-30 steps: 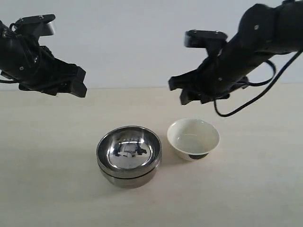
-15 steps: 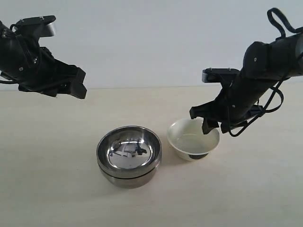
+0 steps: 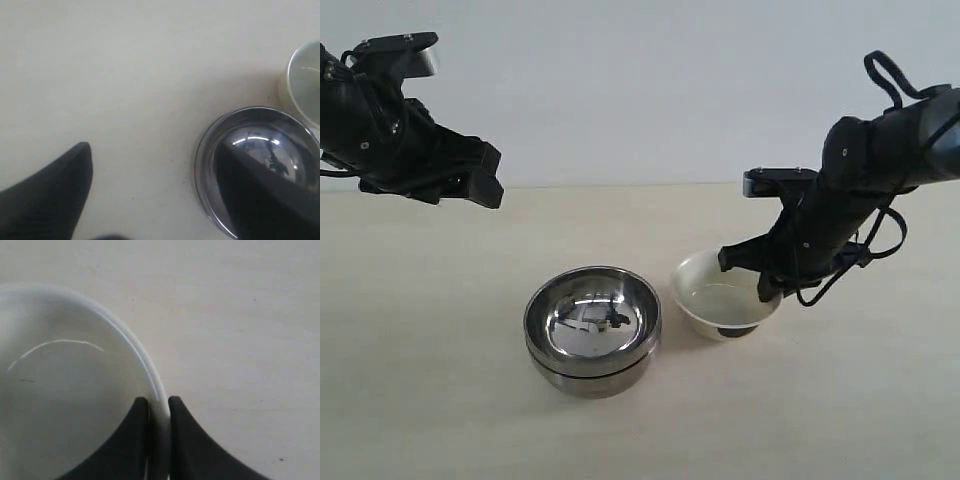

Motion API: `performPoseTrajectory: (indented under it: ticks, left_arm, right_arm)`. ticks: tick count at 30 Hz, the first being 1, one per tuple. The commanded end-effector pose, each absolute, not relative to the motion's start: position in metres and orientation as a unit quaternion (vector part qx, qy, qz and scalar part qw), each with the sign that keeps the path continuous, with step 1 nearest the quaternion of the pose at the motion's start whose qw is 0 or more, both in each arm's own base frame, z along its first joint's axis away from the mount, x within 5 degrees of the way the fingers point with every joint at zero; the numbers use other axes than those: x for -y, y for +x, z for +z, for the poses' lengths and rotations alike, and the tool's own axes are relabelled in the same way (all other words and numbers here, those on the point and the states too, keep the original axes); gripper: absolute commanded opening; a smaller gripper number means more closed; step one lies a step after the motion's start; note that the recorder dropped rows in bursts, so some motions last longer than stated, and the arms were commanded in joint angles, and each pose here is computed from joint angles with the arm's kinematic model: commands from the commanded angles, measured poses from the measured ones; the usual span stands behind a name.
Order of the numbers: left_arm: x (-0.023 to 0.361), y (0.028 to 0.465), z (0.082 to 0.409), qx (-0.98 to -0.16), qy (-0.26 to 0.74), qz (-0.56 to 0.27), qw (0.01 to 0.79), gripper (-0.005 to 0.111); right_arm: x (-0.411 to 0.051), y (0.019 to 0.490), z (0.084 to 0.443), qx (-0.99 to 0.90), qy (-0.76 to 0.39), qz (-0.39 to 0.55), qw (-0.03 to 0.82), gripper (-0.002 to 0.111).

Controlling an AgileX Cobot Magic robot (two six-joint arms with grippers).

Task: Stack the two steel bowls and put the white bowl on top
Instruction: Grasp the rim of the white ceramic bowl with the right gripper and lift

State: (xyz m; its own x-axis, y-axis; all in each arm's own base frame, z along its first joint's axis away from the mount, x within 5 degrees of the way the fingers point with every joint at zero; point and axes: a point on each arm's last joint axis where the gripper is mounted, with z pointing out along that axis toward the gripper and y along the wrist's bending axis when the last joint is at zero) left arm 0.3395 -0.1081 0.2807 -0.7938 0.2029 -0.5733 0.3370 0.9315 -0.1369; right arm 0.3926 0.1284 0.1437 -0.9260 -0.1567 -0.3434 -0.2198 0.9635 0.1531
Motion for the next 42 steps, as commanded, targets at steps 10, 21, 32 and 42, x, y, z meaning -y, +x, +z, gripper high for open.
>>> performPoseTrajectory:
  ticks: [10,21,32,42]
  left_arm:
    - [0.107,0.34,0.284,-0.935,0.143,-0.117,0.302,0.066]
    - [0.111,0.34,0.286,-0.934,0.118,-0.152,0.3,0.066]
    - [0.112,0.337,0.285,-0.937,0.115,-0.161,0.287,0.033]
    - [0.112,0.336,0.284,-0.939,0.12,-0.161,0.28,0.004]
  right_arm:
    - [-0.128,0.393,0.166,-0.969,-0.098,0.104,0.203,0.0]
    - [-0.127,0.377,0.236,-0.95,-0.086,0.14,0.266,0.0]
    - [-0.133,0.367,0.256,-0.939,-0.093,0.193,0.27,0.0]
    - [-0.14,0.362,0.257,-0.934,-0.102,0.229,0.253,0.0]
